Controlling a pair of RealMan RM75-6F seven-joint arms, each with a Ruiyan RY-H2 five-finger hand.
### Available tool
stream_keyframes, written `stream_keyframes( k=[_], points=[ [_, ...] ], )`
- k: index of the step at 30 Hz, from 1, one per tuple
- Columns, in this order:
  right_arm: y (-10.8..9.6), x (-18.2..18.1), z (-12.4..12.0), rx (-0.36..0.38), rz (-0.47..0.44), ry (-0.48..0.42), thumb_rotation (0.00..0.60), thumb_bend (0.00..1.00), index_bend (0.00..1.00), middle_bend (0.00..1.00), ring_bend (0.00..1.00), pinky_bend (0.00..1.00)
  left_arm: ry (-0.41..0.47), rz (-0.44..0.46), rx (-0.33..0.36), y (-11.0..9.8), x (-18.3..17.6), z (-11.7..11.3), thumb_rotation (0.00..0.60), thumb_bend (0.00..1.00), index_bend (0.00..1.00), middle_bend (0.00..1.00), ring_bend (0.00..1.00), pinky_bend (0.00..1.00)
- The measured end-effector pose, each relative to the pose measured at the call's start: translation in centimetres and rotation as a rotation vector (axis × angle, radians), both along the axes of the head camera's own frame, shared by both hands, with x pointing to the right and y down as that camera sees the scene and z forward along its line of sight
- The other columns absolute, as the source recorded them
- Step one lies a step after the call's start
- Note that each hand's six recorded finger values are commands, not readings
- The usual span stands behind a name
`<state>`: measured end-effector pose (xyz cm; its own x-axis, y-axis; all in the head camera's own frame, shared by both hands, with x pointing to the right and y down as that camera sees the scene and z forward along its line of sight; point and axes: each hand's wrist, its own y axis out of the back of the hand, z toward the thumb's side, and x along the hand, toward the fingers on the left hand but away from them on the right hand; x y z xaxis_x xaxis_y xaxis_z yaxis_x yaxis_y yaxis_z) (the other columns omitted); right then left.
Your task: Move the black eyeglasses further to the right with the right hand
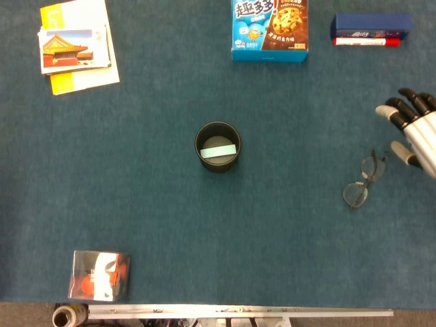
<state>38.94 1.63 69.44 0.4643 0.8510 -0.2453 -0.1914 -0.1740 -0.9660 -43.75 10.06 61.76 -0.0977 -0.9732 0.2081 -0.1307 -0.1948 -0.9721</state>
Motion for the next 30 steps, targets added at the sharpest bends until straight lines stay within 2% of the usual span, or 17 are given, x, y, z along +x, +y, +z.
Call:
stream_keyframes(
  k=[9, 30],
  points=[
    [1.7, -0.8, 0.9, -0.032, -0.052, 0.026, 0.600, 0.20, 0.31, 0.32, 0.19, 0.31, 0.002, 0.000, 0.001, 0.0, 0.0, 0.0, 0.600, 0.48, 0.53, 0.37, 0.41, 0.51],
    [4.2, -1.4, 3.7, -0.095, -0.121, 0.113, 0.600, 0.20, 0.31, 0.32, 0.19, 0.30, 0.006, 0.001, 0.002, 0.0, 0.0, -0.1, 0.600, 0.48, 0.53, 0.37, 0.41, 0.51]
  ],
)
